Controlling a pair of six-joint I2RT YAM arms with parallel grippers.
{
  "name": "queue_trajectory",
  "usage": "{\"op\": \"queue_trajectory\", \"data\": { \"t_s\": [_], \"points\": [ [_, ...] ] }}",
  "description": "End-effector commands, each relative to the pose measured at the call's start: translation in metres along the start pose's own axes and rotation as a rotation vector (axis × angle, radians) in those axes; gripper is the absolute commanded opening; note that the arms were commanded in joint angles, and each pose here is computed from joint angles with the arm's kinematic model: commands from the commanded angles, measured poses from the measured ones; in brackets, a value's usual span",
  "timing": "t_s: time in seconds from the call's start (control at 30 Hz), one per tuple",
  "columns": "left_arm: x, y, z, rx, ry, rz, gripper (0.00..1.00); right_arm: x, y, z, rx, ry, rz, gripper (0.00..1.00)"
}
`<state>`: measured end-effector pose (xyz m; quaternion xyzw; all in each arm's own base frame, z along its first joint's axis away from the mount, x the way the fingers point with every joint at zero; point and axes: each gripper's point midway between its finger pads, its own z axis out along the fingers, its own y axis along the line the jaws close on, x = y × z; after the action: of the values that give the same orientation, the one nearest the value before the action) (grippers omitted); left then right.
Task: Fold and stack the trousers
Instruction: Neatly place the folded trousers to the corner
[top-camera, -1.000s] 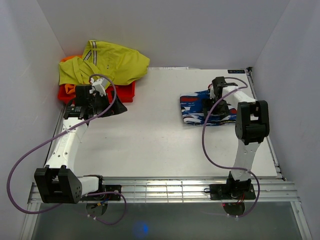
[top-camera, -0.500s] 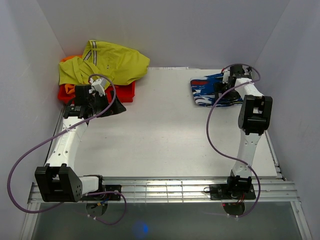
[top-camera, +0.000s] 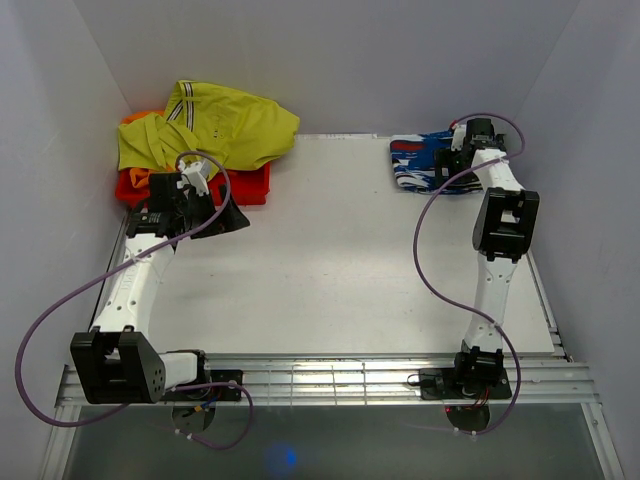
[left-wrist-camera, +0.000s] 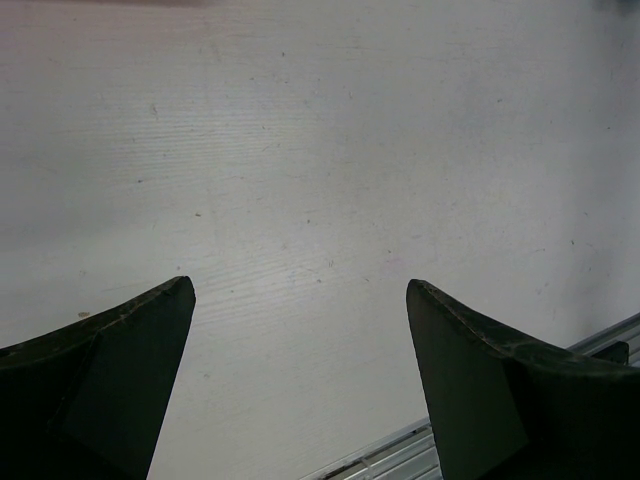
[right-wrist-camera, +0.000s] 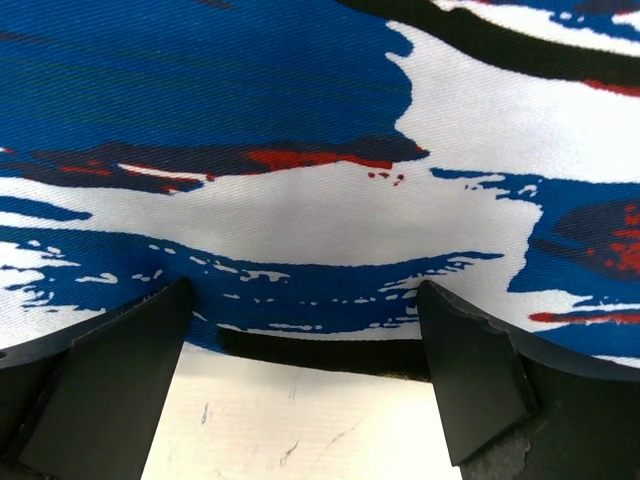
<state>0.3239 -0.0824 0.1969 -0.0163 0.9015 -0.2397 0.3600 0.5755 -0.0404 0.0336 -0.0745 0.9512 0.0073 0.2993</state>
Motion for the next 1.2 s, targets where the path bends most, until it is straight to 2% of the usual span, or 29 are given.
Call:
{"op": "queue_trajectory", "data": {
  "t_s": [0.0, 0.23, 0.27, 0.37, 0.47, 0.53, 0.57, 0.63, 0.67, 0.77, 0.8, 0.87, 0.93, 1.03, 1.07, 1.13, 1.17],
  "points": [
    [-0.002, 0.009, -0.007, -0.02, -0.018, -0.01, 0.98, 0.038, -0.019, 0.037, 0.065, 0.104, -0.028, 0.98],
    [-0.003, 0.01, -0.008, -0.02, -0.019, -0.009, 0.98, 0.022, -0.023, 0.032, 0.084, 0.064, -0.026, 0.93],
    [-0.007, 0.009, -0.01, -0.014, -0.028, 0.0, 0.98, 0.007, -0.023, 0.014, 0.089, 0.024, -0.026, 0.9],
    [-0.012, 0.006, -0.014, -0.001, -0.046, 0.013, 0.98, -0.007, -0.022, -0.004, 0.088, -0.017, -0.027, 0.9],
    [-0.021, 0.004, -0.023, 0.001, -0.083, 0.05, 0.98, -0.054, -0.021, -0.065, 0.097, -0.154, -0.036, 0.9],
    [-0.023, 0.005, -0.028, -0.001, -0.094, 0.07, 0.98, -0.068, -0.014, -0.092, 0.07, -0.209, -0.04, 0.9],
    [-0.022, 0.004, -0.03, 0.007, -0.085, 0.069, 0.98, -0.085, -0.012, -0.125, 0.078, -0.273, -0.039, 0.9],
    [-0.016, 0.006, -0.03, 0.009, -0.047, 0.051, 0.98, -0.092, -0.007, -0.152, 0.065, -0.313, -0.043, 0.9],
    [-0.018, 0.006, -0.031, 0.005, -0.046, 0.061, 0.98, -0.104, -0.003, -0.184, 0.065, -0.369, -0.052, 0.9],
    [-0.02, 0.009, -0.035, -0.005, -0.046, 0.087, 0.98, -0.103, 0.01, -0.22, 0.024, -0.406, -0.082, 0.9],
    [-0.023, 0.009, -0.036, -0.011, -0.054, 0.095, 0.98, -0.107, 0.017, -0.249, 0.005, -0.452, -0.107, 0.9],
    [-0.022, 0.009, -0.039, -0.017, -0.04, 0.107, 0.98, -0.089, 0.029, -0.278, -0.018, -0.453, -0.125, 0.9],
    [-0.021, 0.005, -0.044, -0.007, -0.023, 0.122, 0.98, -0.068, 0.034, -0.288, -0.019, -0.431, -0.142, 0.9],
    [-0.014, 0.007, -0.051, -0.015, -0.021, 0.187, 0.98, -0.001, 0.042, -0.283, -0.019, -0.331, -0.232, 0.9],
    [-0.011, 0.008, -0.052, -0.018, -0.021, 0.202, 0.98, 0.042, 0.045, -0.276, -0.01, -0.271, -0.241, 0.9],
    [0.001, 0.013, -0.056, -0.039, -0.013, 0.245, 0.98, 0.079, 0.044, -0.275, 0.02, -0.215, -0.277, 0.9],
    [0.006, 0.015, -0.057, -0.042, -0.006, 0.255, 0.98, 0.092, 0.047, -0.289, 0.025, -0.224, -0.339, 0.9]
  ]
}}
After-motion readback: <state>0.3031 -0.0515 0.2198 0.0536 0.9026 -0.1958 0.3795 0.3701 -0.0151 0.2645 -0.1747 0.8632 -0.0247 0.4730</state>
